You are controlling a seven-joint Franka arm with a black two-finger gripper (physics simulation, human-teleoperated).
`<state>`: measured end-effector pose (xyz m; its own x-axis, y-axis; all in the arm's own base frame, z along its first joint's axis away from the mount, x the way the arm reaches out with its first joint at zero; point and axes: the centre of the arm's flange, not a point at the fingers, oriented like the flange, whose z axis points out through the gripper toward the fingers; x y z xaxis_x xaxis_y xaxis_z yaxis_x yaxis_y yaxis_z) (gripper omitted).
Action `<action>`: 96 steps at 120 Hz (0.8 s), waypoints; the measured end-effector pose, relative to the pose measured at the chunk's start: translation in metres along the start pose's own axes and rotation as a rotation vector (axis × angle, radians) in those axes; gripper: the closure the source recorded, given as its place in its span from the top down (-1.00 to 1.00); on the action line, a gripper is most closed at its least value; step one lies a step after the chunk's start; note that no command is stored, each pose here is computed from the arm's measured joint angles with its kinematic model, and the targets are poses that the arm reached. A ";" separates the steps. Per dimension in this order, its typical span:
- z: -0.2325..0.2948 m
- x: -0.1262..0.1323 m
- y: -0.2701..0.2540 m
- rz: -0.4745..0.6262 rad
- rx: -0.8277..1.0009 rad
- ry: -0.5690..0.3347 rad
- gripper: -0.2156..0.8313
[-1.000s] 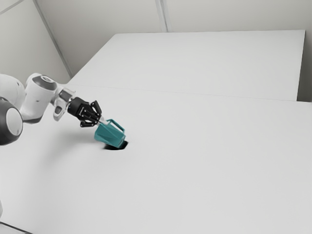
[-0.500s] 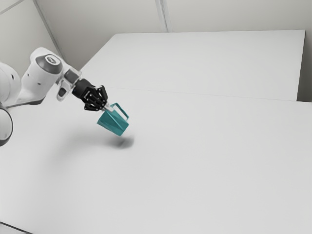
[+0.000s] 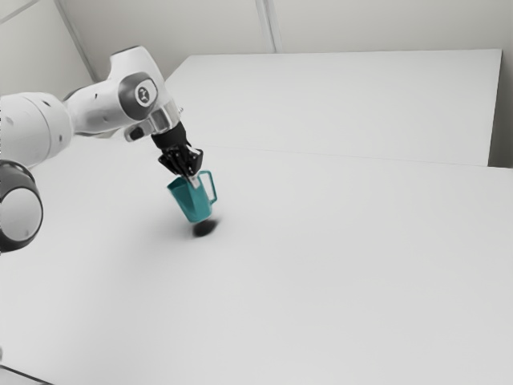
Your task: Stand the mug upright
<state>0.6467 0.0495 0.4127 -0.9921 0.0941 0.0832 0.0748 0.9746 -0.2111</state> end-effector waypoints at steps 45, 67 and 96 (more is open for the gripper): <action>0.020 -0.021 -0.035 0.143 -0.205 -0.008 -0.91; 0.021 -0.030 -0.042 0.202 -0.296 -0.058 -0.91; 0.041 -0.039 -0.044 0.236 -0.325 -0.101 -0.91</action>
<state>0.6778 -0.0057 0.3785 -0.9476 0.3180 -0.0305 0.3132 0.9437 0.1066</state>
